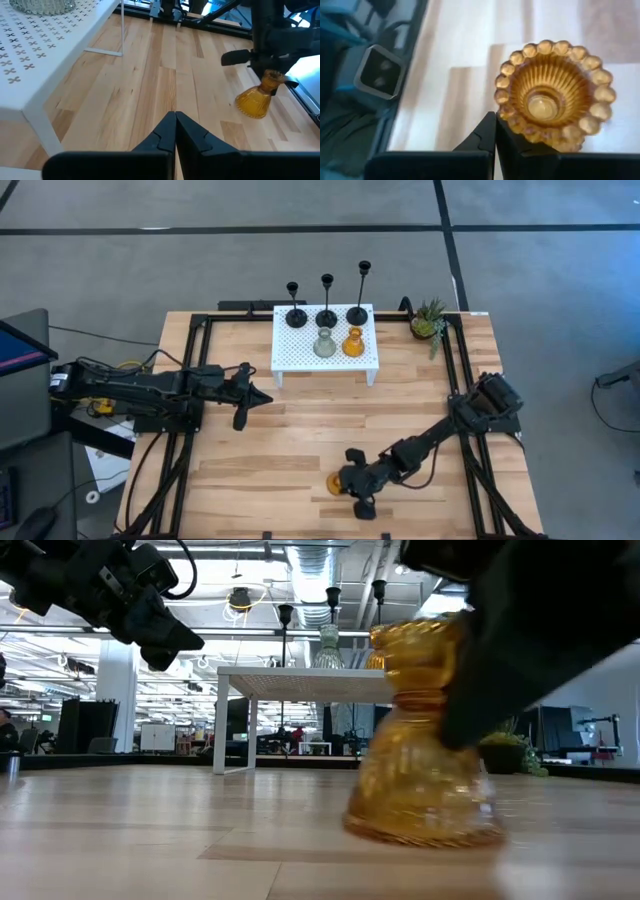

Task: Pick & Place candle stick holders
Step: Put the orange candle holder on the white shelf

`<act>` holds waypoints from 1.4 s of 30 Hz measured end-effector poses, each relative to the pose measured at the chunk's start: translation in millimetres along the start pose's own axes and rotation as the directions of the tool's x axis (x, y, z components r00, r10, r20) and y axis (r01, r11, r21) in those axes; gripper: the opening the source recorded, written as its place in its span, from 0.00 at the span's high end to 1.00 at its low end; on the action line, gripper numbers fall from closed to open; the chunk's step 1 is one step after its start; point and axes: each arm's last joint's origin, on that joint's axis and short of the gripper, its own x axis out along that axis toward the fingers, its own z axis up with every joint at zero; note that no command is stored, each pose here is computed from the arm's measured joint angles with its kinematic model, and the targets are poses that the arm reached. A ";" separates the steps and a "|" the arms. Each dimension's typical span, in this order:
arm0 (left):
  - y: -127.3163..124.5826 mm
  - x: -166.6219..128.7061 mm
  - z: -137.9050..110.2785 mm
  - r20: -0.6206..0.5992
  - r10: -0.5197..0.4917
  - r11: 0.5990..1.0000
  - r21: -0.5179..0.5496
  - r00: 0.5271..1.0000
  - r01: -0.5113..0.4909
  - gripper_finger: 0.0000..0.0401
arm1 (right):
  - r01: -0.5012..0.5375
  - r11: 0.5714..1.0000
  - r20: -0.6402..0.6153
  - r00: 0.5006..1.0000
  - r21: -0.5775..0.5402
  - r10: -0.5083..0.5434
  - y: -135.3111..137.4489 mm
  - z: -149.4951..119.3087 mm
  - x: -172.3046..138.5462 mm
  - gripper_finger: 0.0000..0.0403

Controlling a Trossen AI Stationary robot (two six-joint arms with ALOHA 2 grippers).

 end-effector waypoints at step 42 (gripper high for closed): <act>-0.1 0.0 0.4 0.006 -0.001 1.000 0.000 1.000 0.001 0.99 | 0.315 0.936 0.131 0.946 -0.157 -0.296 -120.8 54.1 -5.4 1.00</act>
